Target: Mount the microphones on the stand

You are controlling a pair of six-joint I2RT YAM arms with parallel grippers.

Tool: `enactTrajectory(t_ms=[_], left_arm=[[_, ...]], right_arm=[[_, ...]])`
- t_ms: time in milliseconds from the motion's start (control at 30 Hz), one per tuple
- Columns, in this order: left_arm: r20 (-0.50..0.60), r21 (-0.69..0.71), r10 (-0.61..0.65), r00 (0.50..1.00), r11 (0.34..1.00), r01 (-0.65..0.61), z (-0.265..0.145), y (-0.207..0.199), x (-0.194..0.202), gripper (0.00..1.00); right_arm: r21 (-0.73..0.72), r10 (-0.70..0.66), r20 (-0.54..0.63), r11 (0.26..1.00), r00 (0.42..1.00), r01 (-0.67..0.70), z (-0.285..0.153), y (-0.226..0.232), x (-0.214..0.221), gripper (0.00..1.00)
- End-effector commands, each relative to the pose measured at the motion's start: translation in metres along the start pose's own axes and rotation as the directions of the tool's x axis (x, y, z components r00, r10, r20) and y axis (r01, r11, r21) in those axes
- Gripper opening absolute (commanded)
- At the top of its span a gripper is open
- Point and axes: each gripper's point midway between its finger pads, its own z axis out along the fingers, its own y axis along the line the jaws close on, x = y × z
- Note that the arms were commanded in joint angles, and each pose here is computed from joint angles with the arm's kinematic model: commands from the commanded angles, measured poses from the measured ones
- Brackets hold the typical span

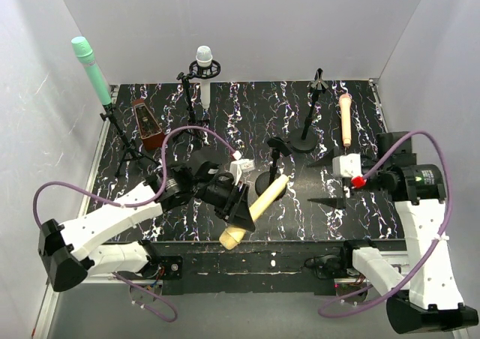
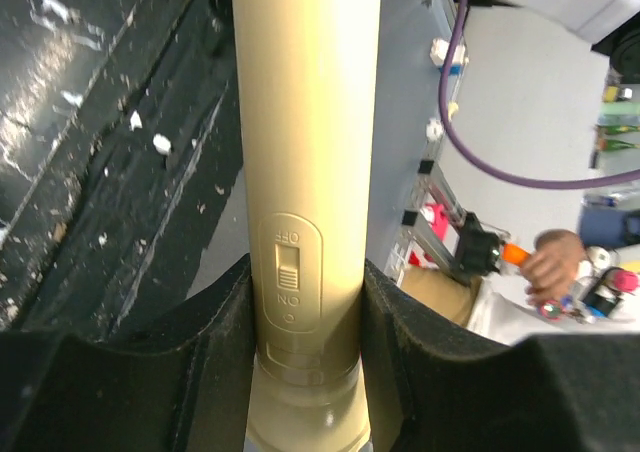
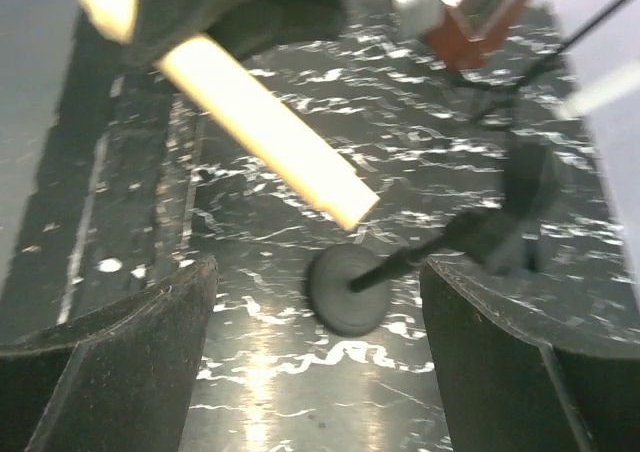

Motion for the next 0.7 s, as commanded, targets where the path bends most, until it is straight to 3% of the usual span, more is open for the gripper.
enactTrajectory(t_ms=[0,300,667], left_arm=[[-0.114,0.141,-0.074,0.991,0.986,0.090,-0.003,0.003,0.016,0.00],[-0.243,0.230,-0.219,0.945,0.934,0.275,0.022,0.031,0.033,0.00],[-0.302,0.259,-0.246,0.921,0.908,0.328,0.039,0.042,0.032,0.00]], right_arm=[[-0.174,0.065,-0.025,0.982,0.998,-0.068,0.017,0.046,0.026,0.88],[-0.427,0.023,-0.108,0.902,0.994,-0.067,0.055,0.075,0.057,0.85],[-0.585,-0.088,-0.236,0.808,0.968,-0.070,0.109,0.092,0.094,0.80]])
